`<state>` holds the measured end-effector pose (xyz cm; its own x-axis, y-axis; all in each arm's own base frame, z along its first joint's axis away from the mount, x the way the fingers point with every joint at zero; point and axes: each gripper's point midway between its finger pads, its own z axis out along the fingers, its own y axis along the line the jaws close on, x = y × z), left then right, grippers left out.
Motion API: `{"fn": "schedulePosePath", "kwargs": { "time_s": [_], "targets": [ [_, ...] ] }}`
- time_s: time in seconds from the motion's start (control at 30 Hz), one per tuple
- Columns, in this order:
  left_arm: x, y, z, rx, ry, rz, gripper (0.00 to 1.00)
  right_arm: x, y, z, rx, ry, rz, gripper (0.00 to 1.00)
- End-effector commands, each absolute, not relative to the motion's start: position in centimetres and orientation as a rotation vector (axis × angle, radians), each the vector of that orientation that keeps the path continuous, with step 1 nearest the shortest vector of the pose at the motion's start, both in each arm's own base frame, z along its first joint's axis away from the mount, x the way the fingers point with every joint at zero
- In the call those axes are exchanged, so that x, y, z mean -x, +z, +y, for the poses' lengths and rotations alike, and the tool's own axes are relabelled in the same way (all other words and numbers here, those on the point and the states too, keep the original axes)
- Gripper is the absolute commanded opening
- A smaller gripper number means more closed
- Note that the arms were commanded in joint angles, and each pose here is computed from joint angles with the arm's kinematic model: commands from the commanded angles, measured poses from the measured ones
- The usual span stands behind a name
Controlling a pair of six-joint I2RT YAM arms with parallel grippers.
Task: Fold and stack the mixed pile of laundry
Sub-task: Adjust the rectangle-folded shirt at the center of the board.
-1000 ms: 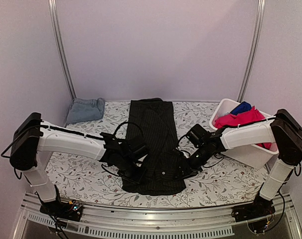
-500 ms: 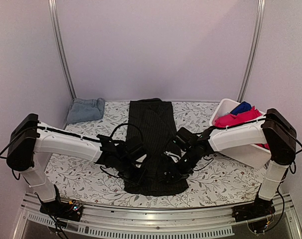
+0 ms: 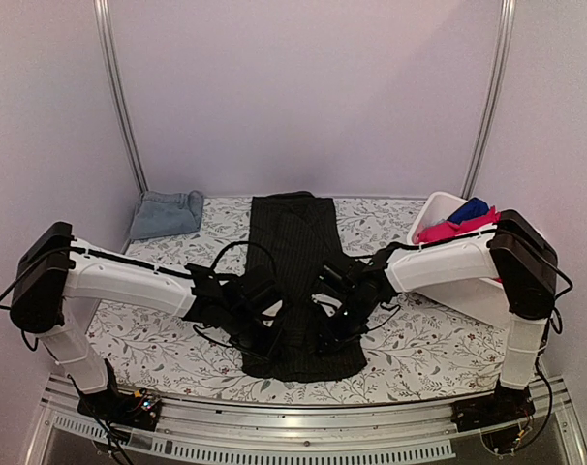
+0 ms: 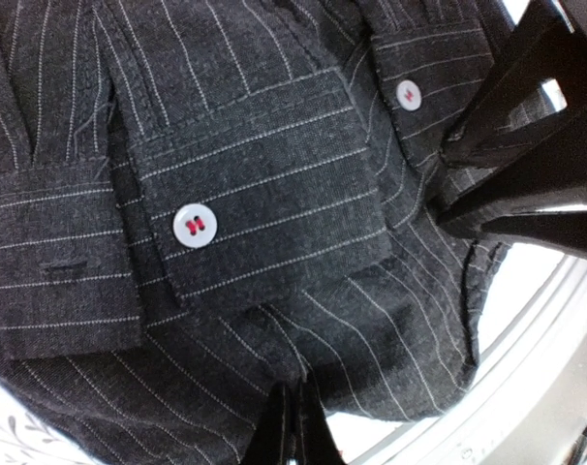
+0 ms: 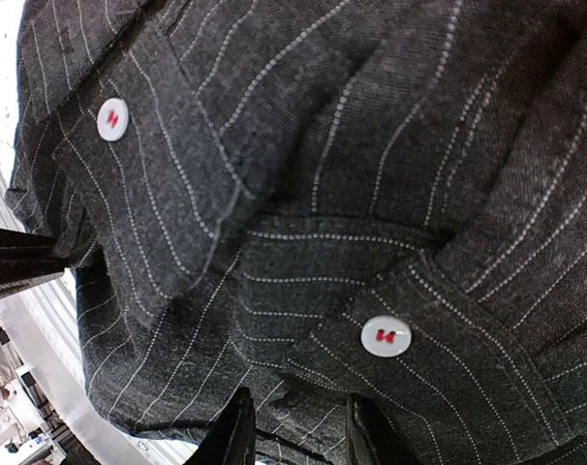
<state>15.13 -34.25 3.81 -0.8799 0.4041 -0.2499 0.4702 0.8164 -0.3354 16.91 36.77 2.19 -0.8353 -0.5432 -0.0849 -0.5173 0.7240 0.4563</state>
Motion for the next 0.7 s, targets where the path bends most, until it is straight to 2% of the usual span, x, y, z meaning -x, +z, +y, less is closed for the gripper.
{"fn": "schedulePosePath", "kwargs": {
  "time_s": [0.0, 0.17, 0.3, 0.6, 0.67],
  "targets": [
    [-15.0, 4.1, -34.6, -0.687, -0.633, 2.827, 0.0, -16.5, 0.6, 36.2, -0.912, -0.614, -2.866, 0.31],
    [-14.9, 3.9, -34.3, -0.683, -0.621, 2.836, 0.0, -15.9, 0.4, 36.1, -0.923, -0.604, -2.849, 0.19],
    [-14.9, 4.1, -34.2, -0.681, -0.624, 2.83, 0.0, -16.1, 1.6, 36.8, -0.934, -0.65, -2.85, 0.01],
    [-14.9, 7.0, -36.1, -0.773, -0.787, 2.703, 0.0, -15.2, 7.2, 40.3, -1.022, -1.016, -2.735, 0.0],
    [-14.4, 6.4, -36.0, -0.8, -0.796, 2.715, 0.08, -15.0, 7.2, 40.0, -1.017, -1.048, -2.705, 0.05]
  ]
}}
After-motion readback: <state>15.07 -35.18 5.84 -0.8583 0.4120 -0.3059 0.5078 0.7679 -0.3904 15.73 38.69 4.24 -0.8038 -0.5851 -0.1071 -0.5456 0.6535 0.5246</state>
